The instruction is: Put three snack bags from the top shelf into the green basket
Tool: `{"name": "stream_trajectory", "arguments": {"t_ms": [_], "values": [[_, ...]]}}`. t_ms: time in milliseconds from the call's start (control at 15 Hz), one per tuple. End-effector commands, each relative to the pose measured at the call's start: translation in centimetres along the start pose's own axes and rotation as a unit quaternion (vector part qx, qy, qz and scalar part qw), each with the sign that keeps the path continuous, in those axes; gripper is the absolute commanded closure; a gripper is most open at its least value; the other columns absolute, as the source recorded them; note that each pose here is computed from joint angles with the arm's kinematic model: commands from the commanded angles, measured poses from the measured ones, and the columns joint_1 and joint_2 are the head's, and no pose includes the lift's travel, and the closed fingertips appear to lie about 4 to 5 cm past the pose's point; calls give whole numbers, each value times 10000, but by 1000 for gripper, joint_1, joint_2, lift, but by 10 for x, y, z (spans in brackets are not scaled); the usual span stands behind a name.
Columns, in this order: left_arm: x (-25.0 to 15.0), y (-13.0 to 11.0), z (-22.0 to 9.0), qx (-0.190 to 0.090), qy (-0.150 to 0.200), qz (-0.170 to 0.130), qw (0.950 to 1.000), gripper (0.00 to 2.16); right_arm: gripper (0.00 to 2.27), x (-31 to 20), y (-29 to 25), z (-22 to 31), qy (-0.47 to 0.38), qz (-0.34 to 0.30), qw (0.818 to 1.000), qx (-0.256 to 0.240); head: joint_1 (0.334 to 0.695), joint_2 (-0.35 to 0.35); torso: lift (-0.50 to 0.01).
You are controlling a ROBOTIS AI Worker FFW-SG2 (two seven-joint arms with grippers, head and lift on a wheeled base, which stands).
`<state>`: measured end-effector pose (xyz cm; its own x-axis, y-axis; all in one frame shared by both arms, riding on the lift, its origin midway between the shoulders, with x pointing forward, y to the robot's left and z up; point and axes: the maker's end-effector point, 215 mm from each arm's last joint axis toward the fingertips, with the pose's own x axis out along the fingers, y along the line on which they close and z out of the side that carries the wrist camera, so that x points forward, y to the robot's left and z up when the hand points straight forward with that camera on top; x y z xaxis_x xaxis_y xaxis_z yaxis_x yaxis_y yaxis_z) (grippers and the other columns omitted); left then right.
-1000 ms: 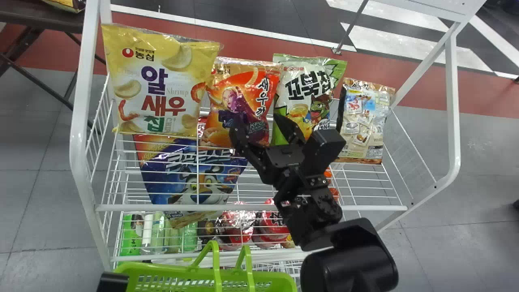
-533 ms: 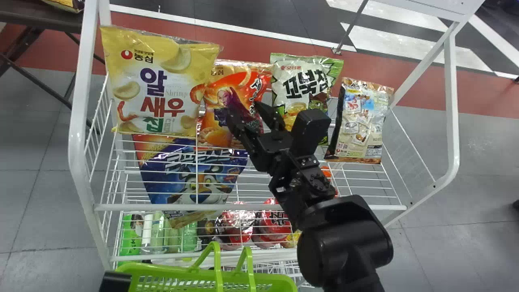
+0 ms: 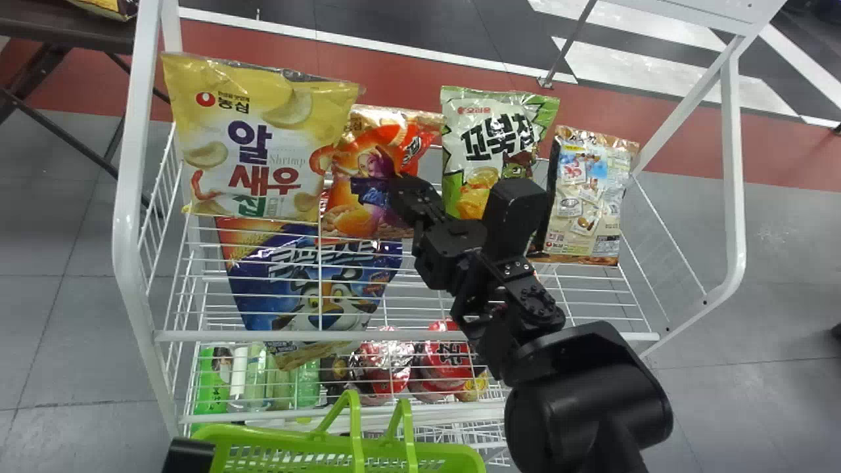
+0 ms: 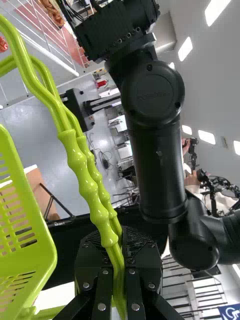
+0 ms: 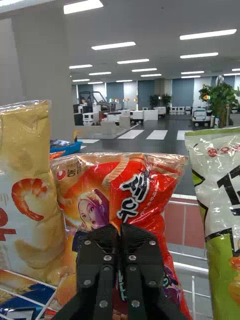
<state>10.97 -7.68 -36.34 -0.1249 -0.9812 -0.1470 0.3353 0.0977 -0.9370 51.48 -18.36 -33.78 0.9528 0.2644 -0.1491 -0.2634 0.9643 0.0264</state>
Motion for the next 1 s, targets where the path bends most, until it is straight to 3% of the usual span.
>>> {"name": "stream_trajectory", "arguments": {"t_ms": [0, 600, 933], "values": [[0, -1, 0, 22, 5, 0, 10000, 1777, 2189, -5, -9, 5, -47, -130, 9999, 21, 695, -350, -47], [1, -1, 0, 32, 1, 24, 10000, 1777, 2189, -42, -35, 19, 68, -206, 9984, 513, 695, -350, -47], [0, 0, -1, 9, 7, 3, 10000, 1777, 2189, -78, -23, 27, 452, 314, 9917, 1164, 695, -350, -47]]}}
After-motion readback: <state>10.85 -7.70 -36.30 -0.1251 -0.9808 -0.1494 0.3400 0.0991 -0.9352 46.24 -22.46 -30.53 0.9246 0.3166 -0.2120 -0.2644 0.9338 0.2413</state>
